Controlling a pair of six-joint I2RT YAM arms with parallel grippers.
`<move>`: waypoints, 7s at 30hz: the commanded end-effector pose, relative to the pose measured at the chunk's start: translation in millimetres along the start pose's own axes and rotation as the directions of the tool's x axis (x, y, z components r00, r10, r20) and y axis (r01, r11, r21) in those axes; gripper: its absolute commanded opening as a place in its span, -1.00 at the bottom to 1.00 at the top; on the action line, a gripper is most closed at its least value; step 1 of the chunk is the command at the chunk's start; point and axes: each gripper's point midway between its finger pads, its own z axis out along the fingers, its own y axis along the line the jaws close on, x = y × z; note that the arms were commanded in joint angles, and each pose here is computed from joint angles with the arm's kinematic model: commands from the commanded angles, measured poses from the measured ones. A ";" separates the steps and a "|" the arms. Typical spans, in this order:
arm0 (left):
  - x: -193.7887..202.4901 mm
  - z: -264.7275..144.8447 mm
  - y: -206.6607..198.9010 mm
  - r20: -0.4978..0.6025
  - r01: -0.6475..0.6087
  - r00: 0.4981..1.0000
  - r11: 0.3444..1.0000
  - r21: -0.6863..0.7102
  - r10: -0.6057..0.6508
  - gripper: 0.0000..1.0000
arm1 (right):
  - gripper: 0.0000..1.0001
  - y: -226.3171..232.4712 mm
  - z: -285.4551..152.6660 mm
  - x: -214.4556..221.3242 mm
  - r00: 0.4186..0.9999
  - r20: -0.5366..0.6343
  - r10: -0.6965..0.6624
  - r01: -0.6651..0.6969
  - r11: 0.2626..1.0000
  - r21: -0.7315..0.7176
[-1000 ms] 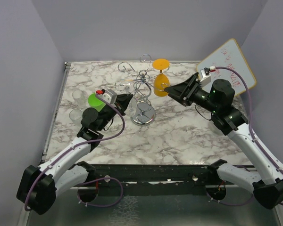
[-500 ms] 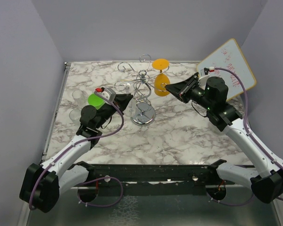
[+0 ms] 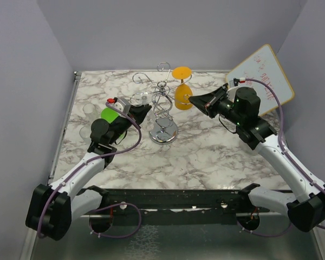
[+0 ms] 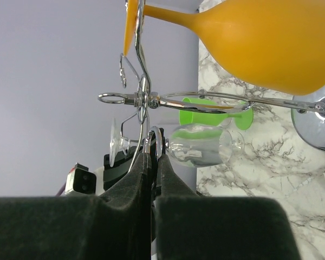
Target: Place the wine glass upside down on the wine glass rack
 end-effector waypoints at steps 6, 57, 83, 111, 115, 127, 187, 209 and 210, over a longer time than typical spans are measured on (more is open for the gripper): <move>-23.5 8.6 29.9 0.108 -0.023 0.994 0.993 -0.116 0.036 -1.00 | -0.98 -22.1 8.4 -2.1 0.999 0.008 -0.043 0.042 0.996 0.078; -5.8 -42.3 16.5 0.085 0.124 0.990 0.975 -0.183 -0.110 0.59 | 0.37 18.4 -26.3 -5.5 0.995 0.032 -0.098 0.099 0.995 -0.018; -24.1 -162.8 40.4 -0.180 0.165 0.863 0.599 -0.783 -0.473 0.63 | 0.39 1.6 -104.7 -3.0 0.976 0.150 -0.156 0.159 0.987 -0.005; 60.0 -178.0 106.4 -0.414 -0.225 0.755 0.391 -0.892 -0.509 -0.18 | 0.10 -41.0 -120.9 21.5 0.988 0.042 -0.146 0.139 0.982 0.125; 83.8 -183.7 109.2 -0.417 -0.229 0.732 0.383 -0.895 -0.538 -0.21 | 0.03 -45.3 -117.8 23.6 0.990 0.027 -0.138 0.133 0.981 0.140; 68.2 -178.2 88.1 -0.446 -0.160 0.706 0.489 -0.857 -0.550 -0.95 | -0.04 -41.5 -116.7 27.4 0.993 0.005 -0.119 0.117 0.985 0.125; 79.4 -184.5 1.2 -0.708 0.020 0.362 0.764 -0.644 -0.606 -1.00 | -0.04 -56.7 -125.4 37.7 0.995 0.016 -0.095 0.093 0.993 0.076; 19.7 -124.3 -90.3 -0.661 0.550 0.491 0.790 -0.271 -0.568 -1.00 | 0.10 -117.7 -117.5 62.1 0.998 -0.037 0.052 -0.044 0.979 0.199; 18.1 -121.4 -93.8 -0.660 0.566 0.501 0.789 -0.241 -0.560 -1.00 | 0.10 -119.5 -116.6 62.7 0.998 -0.037 0.058 -0.049 0.978 0.201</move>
